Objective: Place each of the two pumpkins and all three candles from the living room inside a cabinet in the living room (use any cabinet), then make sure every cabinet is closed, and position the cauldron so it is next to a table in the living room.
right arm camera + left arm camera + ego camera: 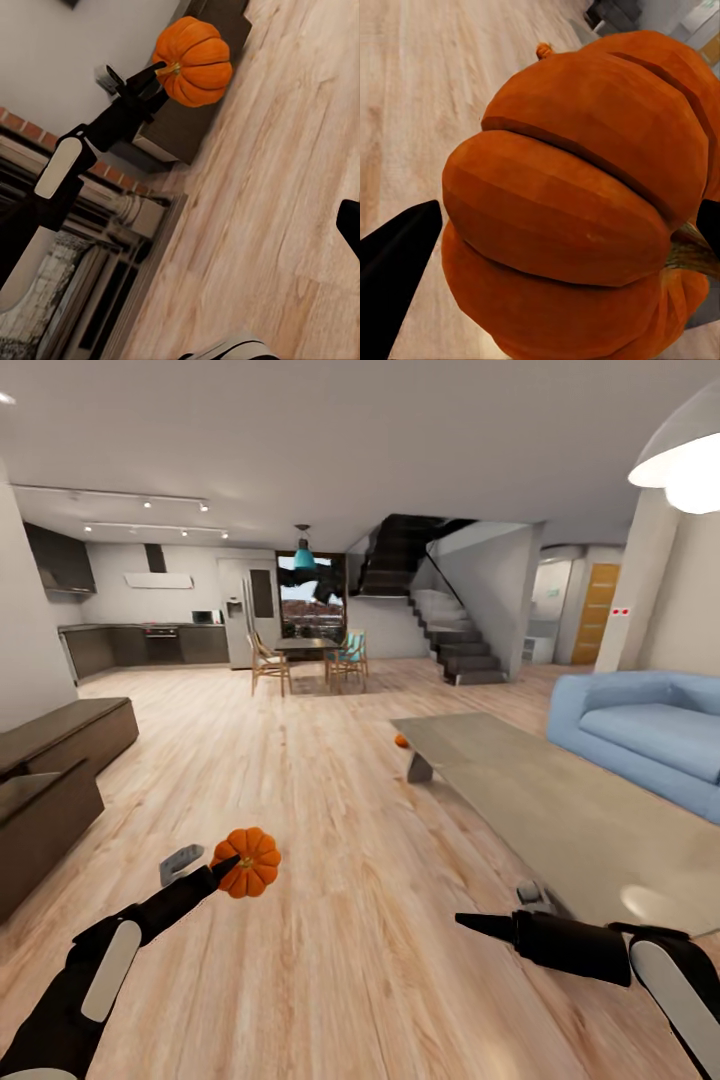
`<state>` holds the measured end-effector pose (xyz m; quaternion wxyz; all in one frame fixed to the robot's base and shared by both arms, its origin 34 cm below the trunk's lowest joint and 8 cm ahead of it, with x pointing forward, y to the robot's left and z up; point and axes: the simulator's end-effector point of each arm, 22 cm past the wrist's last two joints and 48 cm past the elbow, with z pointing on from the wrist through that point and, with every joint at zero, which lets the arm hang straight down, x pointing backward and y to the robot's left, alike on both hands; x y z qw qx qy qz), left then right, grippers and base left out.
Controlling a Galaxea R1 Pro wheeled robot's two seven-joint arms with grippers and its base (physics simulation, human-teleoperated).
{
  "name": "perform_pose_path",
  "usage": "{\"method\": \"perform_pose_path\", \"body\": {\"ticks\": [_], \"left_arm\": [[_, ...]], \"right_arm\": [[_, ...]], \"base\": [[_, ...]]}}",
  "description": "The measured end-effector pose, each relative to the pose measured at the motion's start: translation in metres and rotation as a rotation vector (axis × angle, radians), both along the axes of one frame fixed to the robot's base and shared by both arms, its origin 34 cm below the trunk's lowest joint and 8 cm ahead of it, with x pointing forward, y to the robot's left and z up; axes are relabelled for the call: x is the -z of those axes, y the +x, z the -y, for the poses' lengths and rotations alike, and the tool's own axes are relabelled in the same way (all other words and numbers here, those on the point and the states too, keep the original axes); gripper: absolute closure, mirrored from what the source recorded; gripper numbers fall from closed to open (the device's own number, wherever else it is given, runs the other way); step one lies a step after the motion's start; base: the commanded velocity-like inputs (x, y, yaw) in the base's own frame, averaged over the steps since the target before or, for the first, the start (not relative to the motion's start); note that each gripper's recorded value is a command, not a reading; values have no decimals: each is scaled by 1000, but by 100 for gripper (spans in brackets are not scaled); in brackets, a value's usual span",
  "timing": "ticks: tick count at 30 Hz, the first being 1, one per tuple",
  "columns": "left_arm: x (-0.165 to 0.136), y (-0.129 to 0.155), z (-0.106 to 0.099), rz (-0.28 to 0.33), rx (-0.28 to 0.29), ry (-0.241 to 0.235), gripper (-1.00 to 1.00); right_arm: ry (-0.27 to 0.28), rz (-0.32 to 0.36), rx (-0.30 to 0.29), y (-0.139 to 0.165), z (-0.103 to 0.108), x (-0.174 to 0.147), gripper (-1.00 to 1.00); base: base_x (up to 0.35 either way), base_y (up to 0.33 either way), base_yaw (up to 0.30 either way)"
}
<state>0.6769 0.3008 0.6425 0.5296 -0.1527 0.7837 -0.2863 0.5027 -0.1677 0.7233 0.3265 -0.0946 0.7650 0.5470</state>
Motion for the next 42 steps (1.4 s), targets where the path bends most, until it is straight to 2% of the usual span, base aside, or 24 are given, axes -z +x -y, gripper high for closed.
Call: {"method": "perform_pose_path", "body": {"ticks": [17, 21, 28, 42], "left_arm": [[0, -1, 1, -5, 14, -7, 100], [0, -1, 1, -5, 14, -6, 100], [1, -1, 1, -6, 14, -8, 100], [-1, 0, 1, -3, 14, -8, 100]], "right_arm": [[1, 2, -3, -1, -1, -1, -100], [0, 4, -3, -1, -1, -1, -100], [2, 6, -5, -1, -1, -2, -100], [7, 7, -9, -2, -3, -3, -100]], "base": [[253, 244, 21], [299, 178, 193], [328, 62, 216], [339, 3, 32]]}}
